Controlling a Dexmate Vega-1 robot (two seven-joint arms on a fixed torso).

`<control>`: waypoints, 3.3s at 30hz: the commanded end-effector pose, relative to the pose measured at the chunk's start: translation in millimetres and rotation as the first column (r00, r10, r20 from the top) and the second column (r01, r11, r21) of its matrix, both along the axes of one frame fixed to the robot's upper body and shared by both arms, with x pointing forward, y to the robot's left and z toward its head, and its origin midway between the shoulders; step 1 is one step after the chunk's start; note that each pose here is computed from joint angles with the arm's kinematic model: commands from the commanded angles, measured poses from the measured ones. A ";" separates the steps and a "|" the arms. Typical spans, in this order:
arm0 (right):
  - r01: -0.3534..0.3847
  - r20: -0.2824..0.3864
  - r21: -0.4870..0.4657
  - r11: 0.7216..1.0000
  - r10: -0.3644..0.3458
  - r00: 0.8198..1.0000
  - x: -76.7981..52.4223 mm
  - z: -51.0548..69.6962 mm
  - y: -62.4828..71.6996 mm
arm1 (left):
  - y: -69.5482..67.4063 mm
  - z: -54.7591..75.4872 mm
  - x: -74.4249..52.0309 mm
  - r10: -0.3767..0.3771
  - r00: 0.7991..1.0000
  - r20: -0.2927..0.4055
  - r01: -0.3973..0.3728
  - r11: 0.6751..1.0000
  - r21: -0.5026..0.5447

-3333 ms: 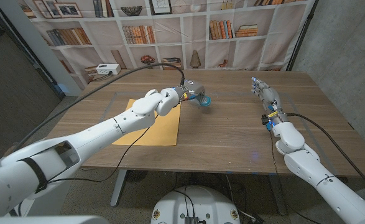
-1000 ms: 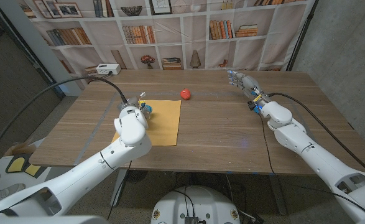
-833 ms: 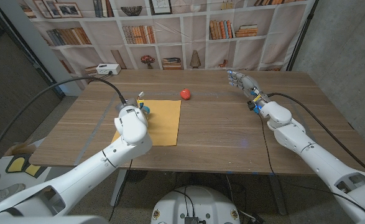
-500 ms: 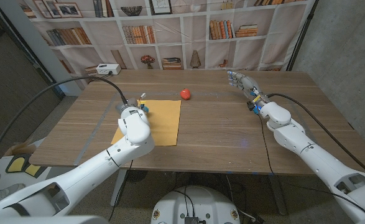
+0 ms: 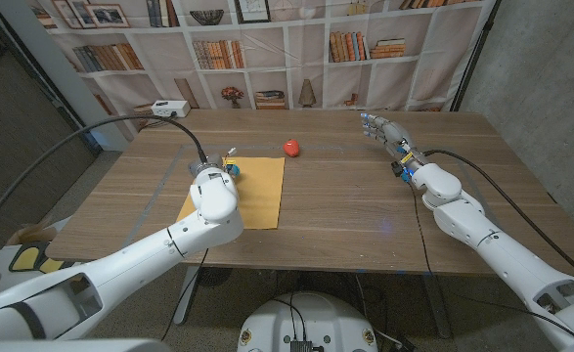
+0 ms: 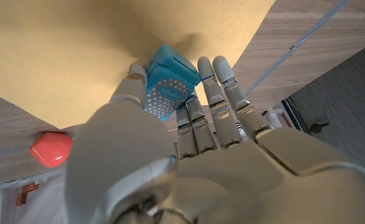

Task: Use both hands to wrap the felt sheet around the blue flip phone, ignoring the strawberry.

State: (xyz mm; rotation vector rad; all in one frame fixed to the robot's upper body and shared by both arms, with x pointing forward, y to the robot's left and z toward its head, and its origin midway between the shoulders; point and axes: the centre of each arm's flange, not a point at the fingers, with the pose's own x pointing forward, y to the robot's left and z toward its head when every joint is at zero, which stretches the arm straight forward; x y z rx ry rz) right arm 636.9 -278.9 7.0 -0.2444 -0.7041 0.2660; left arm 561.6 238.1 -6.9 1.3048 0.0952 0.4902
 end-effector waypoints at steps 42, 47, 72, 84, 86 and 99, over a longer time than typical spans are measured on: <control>0.001 0.025 0.016 1.000 -0.001 1.000 -1.1 1.5 -1.4 | -35.9 28.8 -41.4 -0.085 0.993 -0.084 0.104 0.964 0.245; -0.001 0.020 0.021 1.000 0.000 1.000 -2.3 -0.7 0.8 | -38.4 27.3 -50.7 -0.061 0.984 -0.168 0.115 0.935 0.334; 0.003 0.026 0.034 0.999 -0.004 1.000 -21.0 -13.9 15.1 | -24.1 4.5 -94.0 0.085 0.936 -0.343 0.125 0.829 0.545; -0.002 0.029 0.031 1.000 0.001 1.000 -20.0 -13.6 22.3 | -11.6 -17.2 -95.9 0.252 0.899 -0.358 0.056 0.744 0.666; -0.003 0.029 0.030 1.000 0.002 1.000 -18.6 -12.6 24.2 | -8.2 -22.2 -95.7 0.298 0.884 -0.360 0.039 0.721 0.692; -0.009 0.028 0.024 1.000 0.009 1.000 -13.0 -6.1 30.0 | 2.3 -53.5 -89.3 0.457 0.819 -0.346 0.004 0.599 0.801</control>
